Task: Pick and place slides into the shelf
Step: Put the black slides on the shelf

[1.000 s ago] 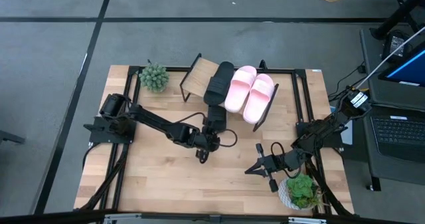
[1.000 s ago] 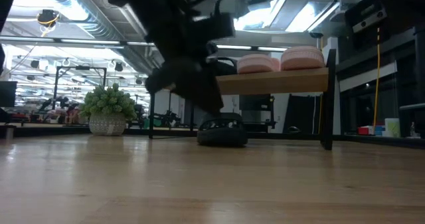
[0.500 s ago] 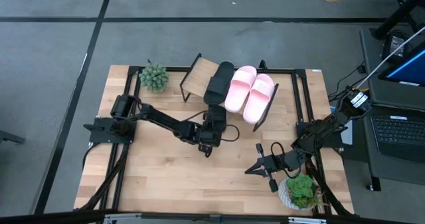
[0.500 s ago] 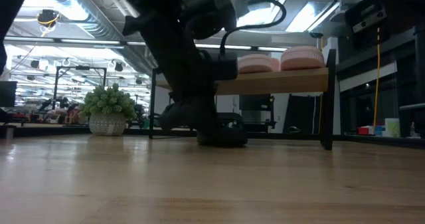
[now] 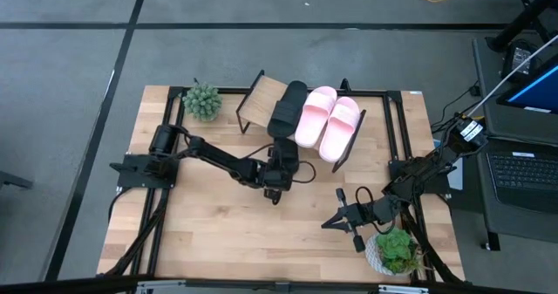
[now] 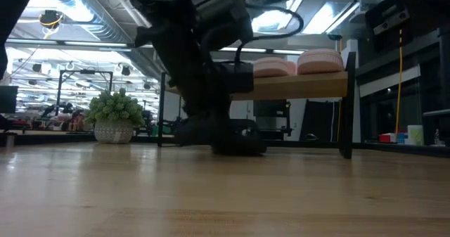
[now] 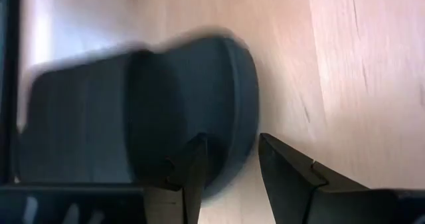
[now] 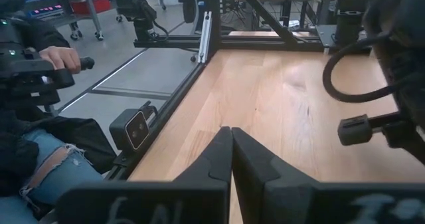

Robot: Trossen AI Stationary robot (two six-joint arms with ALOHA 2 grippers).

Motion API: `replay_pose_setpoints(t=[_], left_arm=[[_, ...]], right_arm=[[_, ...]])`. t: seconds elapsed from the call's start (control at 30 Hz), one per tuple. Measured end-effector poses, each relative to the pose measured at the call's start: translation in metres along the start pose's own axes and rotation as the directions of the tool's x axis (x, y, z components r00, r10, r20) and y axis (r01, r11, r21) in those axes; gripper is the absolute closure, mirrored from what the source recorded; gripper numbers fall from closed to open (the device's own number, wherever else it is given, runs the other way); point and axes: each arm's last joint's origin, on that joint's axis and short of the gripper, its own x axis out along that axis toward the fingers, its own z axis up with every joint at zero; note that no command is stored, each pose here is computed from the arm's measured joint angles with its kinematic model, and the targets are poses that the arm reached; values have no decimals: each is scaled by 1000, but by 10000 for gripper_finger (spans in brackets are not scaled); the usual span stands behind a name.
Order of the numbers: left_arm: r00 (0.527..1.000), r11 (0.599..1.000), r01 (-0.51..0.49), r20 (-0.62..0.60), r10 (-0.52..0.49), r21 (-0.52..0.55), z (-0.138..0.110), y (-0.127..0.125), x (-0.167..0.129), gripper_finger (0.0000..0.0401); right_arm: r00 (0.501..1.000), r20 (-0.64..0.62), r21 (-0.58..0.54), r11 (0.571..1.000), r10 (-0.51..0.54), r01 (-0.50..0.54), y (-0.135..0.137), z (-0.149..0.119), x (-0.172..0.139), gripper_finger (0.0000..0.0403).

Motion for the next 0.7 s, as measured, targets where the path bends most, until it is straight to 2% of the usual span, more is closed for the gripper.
replay_pose_setpoints(t=[0.2,0.43,0.7], left_arm=[[1000,1000,-6,-12,6,7,-2,-3,4,287],[1000,1000,-8,-2,8,25,0,-7,0,381],[1000,996,-1,7,0,84,1,-30,-14,384]], right_arm=[[1000,-1,0,1000,0,0,0,0,0,391],[1000,-2,-1,1000,0,0,0,0,0,391],[1000,-2,-2,1000,-1,1,0,0,0,391]])
